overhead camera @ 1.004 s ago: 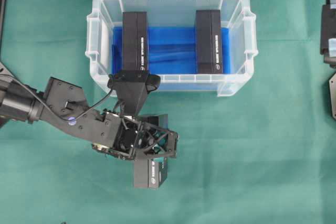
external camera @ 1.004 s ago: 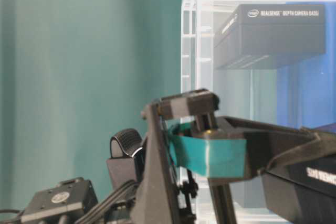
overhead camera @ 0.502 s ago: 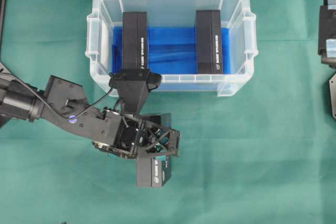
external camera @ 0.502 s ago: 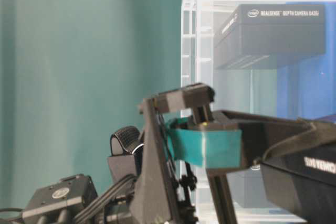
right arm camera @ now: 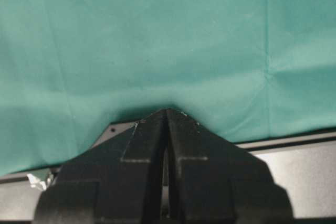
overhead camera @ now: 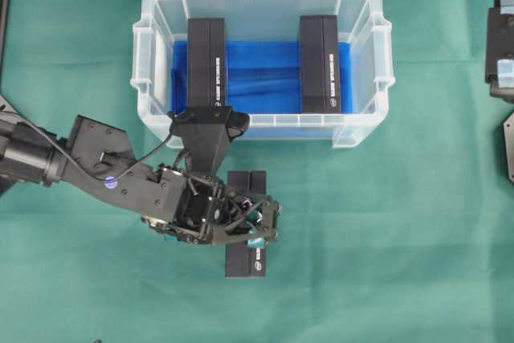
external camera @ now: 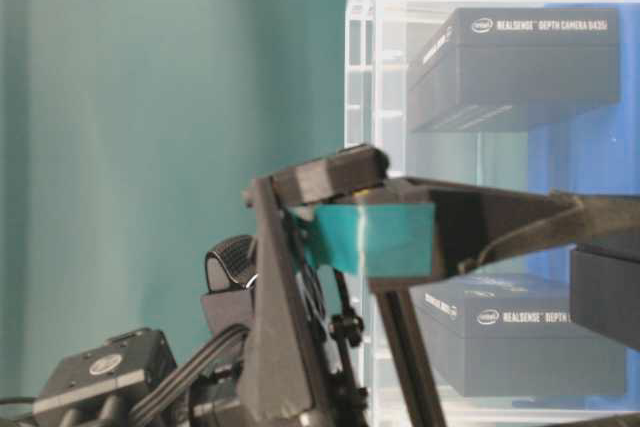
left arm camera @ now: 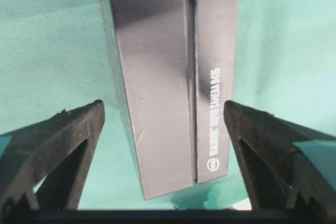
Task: Take the box out of the case with the left arm.
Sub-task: 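Carry the box toward the front and lower it onto the table, then open the left gripper, release the box, and retract the arm left, then move the open left gripper over the left black box in the case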
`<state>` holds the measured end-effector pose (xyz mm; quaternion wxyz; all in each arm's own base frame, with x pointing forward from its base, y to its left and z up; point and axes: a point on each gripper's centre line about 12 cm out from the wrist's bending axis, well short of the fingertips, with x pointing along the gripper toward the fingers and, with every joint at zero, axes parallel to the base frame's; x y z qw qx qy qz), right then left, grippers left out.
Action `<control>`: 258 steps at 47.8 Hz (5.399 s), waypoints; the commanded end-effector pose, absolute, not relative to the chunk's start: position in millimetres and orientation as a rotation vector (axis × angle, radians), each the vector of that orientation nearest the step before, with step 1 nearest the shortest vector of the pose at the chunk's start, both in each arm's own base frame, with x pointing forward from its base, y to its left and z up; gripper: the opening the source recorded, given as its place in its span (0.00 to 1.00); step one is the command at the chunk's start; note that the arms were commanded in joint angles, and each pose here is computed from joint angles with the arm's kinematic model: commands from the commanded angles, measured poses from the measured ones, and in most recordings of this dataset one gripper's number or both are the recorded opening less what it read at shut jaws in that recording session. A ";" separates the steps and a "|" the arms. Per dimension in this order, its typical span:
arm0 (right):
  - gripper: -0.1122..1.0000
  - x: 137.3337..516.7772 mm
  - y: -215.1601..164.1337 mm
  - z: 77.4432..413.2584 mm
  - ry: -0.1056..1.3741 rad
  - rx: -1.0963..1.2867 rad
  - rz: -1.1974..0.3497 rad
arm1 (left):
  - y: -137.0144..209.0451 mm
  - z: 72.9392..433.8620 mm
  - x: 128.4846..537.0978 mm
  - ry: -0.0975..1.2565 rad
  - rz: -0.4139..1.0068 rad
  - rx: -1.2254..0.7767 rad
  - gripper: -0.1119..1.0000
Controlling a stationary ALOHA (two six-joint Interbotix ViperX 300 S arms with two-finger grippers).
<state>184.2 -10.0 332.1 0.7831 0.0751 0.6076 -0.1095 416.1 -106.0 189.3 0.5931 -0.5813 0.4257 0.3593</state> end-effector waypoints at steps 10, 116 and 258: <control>0.10 185.5 -10.4 335.3 1.296 0.163 -0.237 | -106.1 228.9 419.1 0.935 0.763 -1.394 0.94; 0.10 186.0 -11.3 331.9 1.303 0.155 -0.242 | -65.6 314.3 225.8 1.022 0.841 -1.291 0.93; 0.10 186.1 -11.1 331.6 1.306 0.157 -0.242 | 79.2 344.5 374.5 0.967 0.890 -1.123 0.94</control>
